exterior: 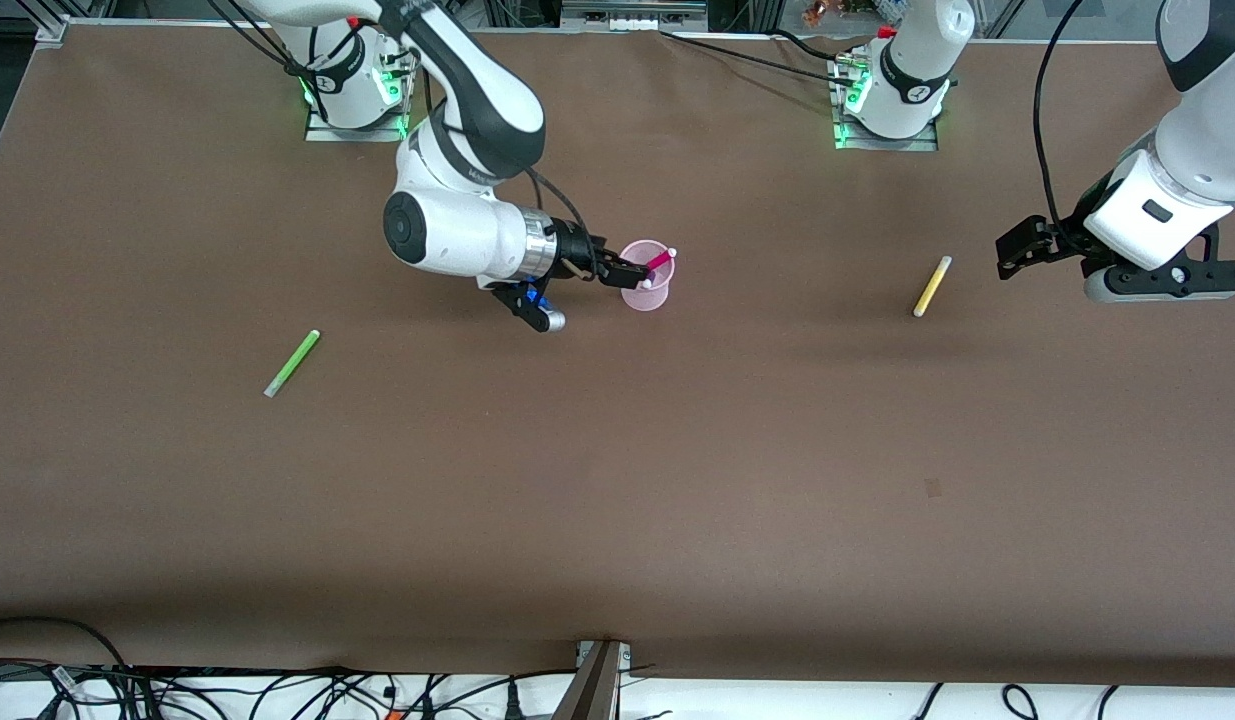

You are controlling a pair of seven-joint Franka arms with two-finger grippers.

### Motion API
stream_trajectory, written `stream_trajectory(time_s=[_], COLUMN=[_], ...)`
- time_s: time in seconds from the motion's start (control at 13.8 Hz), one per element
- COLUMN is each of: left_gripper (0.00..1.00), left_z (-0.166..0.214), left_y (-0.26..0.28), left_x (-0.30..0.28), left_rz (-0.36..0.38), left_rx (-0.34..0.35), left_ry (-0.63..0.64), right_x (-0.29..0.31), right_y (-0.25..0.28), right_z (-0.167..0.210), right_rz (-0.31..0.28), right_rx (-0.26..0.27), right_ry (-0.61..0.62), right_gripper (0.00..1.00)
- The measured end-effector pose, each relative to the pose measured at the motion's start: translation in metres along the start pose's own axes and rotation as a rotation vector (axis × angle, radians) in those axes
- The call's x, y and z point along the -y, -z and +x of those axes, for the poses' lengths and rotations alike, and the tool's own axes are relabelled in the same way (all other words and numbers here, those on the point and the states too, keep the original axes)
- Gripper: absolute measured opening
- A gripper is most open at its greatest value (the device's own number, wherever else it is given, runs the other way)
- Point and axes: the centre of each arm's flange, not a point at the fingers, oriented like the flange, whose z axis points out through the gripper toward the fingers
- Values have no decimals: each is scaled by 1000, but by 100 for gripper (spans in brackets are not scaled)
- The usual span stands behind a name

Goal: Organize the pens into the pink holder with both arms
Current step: 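Withdraw the right gripper from the holder toward the green marker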

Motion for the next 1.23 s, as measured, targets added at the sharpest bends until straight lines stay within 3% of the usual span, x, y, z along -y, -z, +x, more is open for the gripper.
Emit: stream_trajectory(time_s=[0.22,0.36,0.58,0.8,1.23], left_gripper=[100,100,100,100,100], left_z=[0,0,1,2,2], left_y=[0,0,-1,-3,-3], left_x=[0,0,2,5,5], left_rz=[0,0,0,0,0], left_rx=[0,0,3,5,6], left_ry=[0,1,5,9,9], right_x=[-9,-30,-55,-78,-126], right_y=[59,108,180,230,322], right_z=[22,57,96,112,100], right_rz=[-128,-177,-249,-323,-345], right_rx=[-184,-243,-274,-302,-301], right_ry=[186,258,364,466,548], right_gripper=[100,100,100,100,100])
